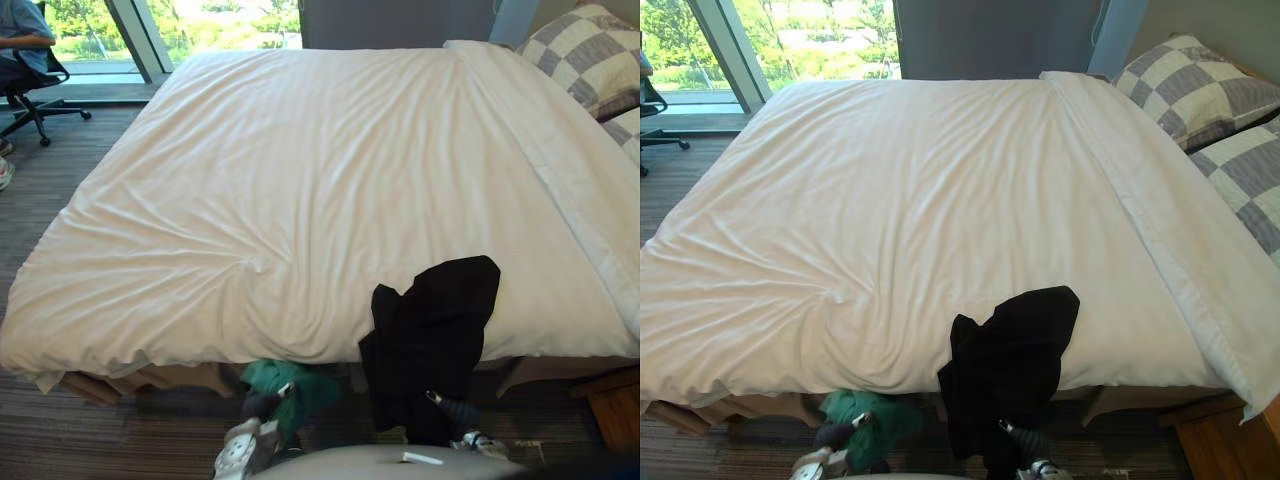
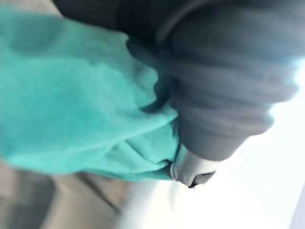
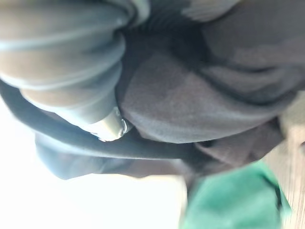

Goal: Tidy the bed and pick cloth on bed and put in laundry

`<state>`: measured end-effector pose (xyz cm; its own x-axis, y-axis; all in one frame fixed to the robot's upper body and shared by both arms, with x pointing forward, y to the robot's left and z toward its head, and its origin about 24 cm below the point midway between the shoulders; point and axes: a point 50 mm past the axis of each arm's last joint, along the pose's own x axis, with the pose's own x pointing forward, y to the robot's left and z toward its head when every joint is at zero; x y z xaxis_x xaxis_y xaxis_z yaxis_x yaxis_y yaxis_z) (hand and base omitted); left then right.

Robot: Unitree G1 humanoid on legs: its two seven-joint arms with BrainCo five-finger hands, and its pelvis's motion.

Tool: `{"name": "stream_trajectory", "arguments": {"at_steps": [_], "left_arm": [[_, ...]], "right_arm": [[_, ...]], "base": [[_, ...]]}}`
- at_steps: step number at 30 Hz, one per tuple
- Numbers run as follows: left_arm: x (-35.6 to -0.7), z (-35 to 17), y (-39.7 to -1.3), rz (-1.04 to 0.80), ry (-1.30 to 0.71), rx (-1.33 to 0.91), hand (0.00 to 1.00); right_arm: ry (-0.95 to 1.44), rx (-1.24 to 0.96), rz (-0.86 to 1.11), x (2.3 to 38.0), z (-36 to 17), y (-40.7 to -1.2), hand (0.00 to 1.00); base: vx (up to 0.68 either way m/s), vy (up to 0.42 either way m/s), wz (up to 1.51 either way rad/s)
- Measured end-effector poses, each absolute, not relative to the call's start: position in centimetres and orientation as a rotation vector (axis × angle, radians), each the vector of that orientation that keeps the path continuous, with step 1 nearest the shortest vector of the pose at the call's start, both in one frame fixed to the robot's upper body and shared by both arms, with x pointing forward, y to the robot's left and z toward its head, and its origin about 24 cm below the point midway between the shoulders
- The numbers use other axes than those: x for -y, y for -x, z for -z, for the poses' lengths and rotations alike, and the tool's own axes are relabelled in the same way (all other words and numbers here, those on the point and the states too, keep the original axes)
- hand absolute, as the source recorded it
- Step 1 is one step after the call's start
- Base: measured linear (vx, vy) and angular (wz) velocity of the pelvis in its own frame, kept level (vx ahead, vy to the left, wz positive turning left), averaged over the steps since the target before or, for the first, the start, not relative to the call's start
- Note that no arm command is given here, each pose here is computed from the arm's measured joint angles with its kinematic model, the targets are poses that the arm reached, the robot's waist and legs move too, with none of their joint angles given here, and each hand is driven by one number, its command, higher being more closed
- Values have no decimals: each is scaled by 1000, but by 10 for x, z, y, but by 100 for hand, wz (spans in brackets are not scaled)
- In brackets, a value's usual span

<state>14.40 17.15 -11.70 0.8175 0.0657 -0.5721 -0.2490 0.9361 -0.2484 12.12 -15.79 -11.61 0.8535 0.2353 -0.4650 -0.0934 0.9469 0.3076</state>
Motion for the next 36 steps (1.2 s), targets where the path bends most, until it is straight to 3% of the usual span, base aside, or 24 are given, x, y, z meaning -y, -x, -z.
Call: {"name": "stream_trajectory", "arguments": {"at_steps": [5, 15, 23, 26, 31, 36], "left_arm": [[-170, 104, -147, -165, 338, -517, 100], [-175, 97, -140, -252, 377, -491, 100], [-172, 76, -152, -247, 430, -370, 100], [-173, 61, -173, -242, 455, -268, 100], [-150, 70, -166, -176, 529, -343, 100], [-158, 77, -161, -202, 563, -392, 100]], "right_arm": [[-254, -424, -298, 138, 99, -138, 100], [-222, -449, -414, 121, 93, -140, 100], [-187, -359, -355, 130, 74, -151, 100], [-203, -351, -300, 134, 72, -161, 100], [-219, -389, -202, 147, 76, -161, 100], [-243, -381, -178, 137, 75, -164, 100]], "base": [[85, 2, 33], [-2, -17, 29], [66, 76, 132], [0, -5, 223], [149, 37, 122], [59, -65, 60]]}}
